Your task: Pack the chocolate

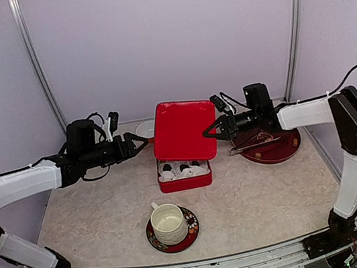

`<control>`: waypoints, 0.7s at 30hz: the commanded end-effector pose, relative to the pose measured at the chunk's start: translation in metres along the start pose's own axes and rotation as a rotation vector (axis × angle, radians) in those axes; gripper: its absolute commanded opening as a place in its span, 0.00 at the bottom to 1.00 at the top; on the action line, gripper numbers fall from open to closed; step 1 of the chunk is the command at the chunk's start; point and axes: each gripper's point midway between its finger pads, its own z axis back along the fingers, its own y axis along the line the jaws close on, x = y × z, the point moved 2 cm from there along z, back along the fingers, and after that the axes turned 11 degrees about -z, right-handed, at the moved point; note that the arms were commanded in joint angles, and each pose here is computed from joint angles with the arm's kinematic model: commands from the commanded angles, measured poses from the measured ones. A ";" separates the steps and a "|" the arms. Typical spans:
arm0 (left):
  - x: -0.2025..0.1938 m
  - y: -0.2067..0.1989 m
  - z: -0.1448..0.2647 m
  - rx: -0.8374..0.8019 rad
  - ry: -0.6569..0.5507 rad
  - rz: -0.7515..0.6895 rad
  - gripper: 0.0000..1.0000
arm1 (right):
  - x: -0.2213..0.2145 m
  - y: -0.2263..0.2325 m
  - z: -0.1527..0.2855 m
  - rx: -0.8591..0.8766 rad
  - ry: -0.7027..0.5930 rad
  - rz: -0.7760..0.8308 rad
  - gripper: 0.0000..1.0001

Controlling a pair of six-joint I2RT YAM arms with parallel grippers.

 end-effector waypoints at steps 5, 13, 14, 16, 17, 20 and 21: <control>-0.041 0.041 -0.034 0.041 0.068 0.155 0.67 | 0.003 -0.046 -0.026 -0.075 0.081 -0.091 0.00; -0.066 0.065 -0.056 0.105 0.123 0.185 0.65 | 0.002 -0.072 -0.044 -0.083 0.139 -0.152 0.00; -0.067 0.067 -0.058 0.107 0.120 0.189 0.65 | 0.001 -0.073 -0.047 -0.074 0.151 -0.160 0.00; -0.069 0.069 -0.062 0.105 0.117 0.201 0.65 | 0.000 -0.075 -0.051 -0.063 0.165 -0.173 0.00; -0.069 0.070 -0.064 0.102 0.117 0.207 0.65 | 0.000 -0.075 -0.053 -0.057 0.172 -0.176 0.01; -0.071 0.071 -0.072 0.085 0.119 0.220 0.65 | -0.001 -0.080 -0.058 -0.051 0.186 -0.201 0.03; -0.073 0.072 -0.074 0.082 0.123 0.224 0.64 | -0.001 -0.081 -0.058 -0.054 0.188 -0.206 0.03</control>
